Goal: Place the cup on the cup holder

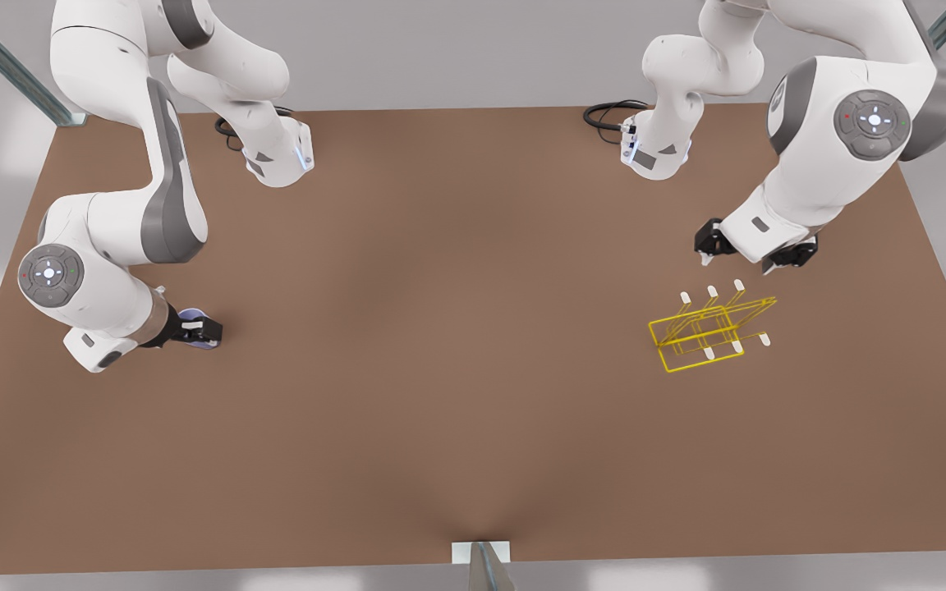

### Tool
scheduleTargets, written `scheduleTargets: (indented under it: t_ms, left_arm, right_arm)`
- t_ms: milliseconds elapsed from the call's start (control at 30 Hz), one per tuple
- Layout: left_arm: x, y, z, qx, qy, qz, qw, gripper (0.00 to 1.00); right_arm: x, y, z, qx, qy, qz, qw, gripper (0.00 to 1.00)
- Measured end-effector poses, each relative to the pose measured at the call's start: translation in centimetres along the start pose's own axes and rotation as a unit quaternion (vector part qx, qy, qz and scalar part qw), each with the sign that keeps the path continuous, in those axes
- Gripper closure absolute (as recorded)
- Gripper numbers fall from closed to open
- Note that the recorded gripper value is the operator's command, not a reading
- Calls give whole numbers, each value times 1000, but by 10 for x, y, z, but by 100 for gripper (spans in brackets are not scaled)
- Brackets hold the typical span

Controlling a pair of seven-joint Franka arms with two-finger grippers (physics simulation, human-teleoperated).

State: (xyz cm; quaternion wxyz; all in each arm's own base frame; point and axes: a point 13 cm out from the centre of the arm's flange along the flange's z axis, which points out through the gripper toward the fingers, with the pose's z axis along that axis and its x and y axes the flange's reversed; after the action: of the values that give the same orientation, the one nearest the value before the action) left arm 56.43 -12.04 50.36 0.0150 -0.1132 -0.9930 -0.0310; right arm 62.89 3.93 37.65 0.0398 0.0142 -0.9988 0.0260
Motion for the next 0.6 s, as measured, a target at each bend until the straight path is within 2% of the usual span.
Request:
scheduleTargets:
  t_ms: [167,267,400,600]
  left_arm:
    - [-3,1,-1,0,-6,-1,1000,0]
    - [-4,1,0,0,-7,-1,1000,0]
    - [-6,2,5,-1,-4,-1,1000,0]
    - [-8,2,9,-1,-1,-1,1000,0]
  right_arm:
    - [2,-2,12,1,15,2,1000,0]
    - [5,-18,53,-4,57,16,998,0]
    - [41,-50,105,-37,127,57,990,0]
    - [86,-51,146,-48,162,62,984,0]
